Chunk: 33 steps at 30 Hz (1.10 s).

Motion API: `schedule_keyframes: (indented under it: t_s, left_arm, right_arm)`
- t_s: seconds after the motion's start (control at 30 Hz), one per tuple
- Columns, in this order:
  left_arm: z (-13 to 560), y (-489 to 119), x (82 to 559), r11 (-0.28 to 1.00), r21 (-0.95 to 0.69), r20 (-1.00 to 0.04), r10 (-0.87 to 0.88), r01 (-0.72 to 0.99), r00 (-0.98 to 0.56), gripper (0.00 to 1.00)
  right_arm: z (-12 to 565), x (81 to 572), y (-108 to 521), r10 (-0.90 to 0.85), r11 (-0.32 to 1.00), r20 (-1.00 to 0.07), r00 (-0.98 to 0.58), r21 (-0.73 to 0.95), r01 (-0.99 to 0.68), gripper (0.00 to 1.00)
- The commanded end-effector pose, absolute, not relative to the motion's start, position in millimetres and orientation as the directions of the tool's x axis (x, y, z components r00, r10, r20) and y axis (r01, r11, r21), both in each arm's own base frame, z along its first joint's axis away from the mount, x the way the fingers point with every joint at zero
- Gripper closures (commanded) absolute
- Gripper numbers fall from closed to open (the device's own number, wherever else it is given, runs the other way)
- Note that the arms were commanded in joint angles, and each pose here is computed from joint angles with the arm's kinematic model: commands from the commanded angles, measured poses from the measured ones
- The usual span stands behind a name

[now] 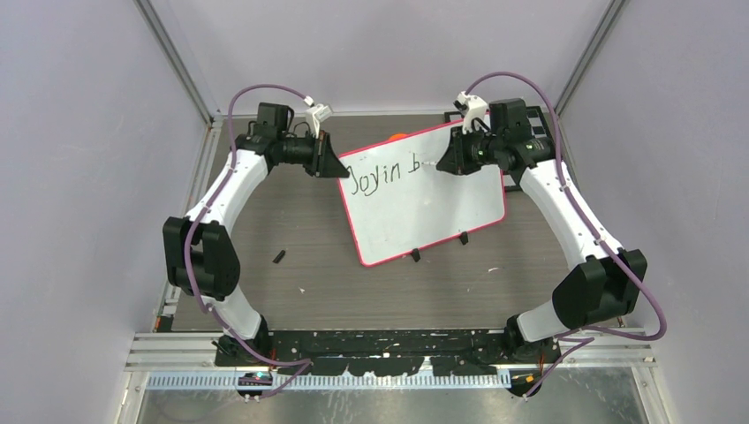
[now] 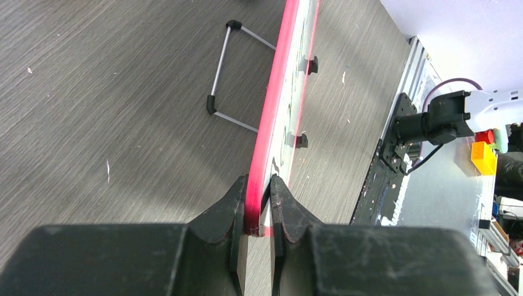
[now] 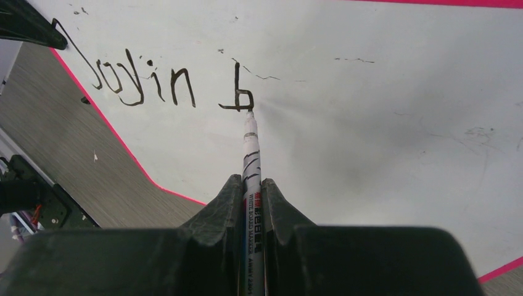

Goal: Write a sentence on the whiteboard

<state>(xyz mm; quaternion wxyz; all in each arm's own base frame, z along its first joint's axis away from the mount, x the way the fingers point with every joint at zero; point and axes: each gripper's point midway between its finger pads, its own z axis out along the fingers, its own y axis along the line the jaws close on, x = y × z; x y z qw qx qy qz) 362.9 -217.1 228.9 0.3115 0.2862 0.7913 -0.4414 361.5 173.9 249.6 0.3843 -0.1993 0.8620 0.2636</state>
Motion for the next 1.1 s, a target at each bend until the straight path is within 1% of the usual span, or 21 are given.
schedule_keyframes:
  t_s: [0.0,0.47,0.8,1.07]
  left_arm:
    - [215.6,-217.8,369.1,0.476,-0.447,-0.761,0.244,0.758,-0.602,1.00]
    - [216.0,-220.7,364.4,0.471,-0.444,-0.761,0.251,0.762,-0.598,1.00]
    - [215.0,-220.6,363.8,0.473,-0.441,-0.761,0.253,0.762,-0.597,1.00]
    - [215.7,-220.3,363.1,0.474,-0.438,-0.763,0.253,0.764,-0.595,1.00]
  right_arm:
    - [281.0,364.1,172.8,-0.131,0.770,-0.825,-0.550,0.264,-0.581,1.00]
    - [279.3,382.5,171.8,-0.121,0.797,-0.832,-0.541,0.244,-0.552,1.00]
    - [262.4,378.7,179.0,-0.155,0.792,-0.804,-0.574,0.246,-0.558,1.00]
    - [255.1,385.1,173.1,-0.168,0.817,-0.795,-0.583,0.219,-0.534,1.00]
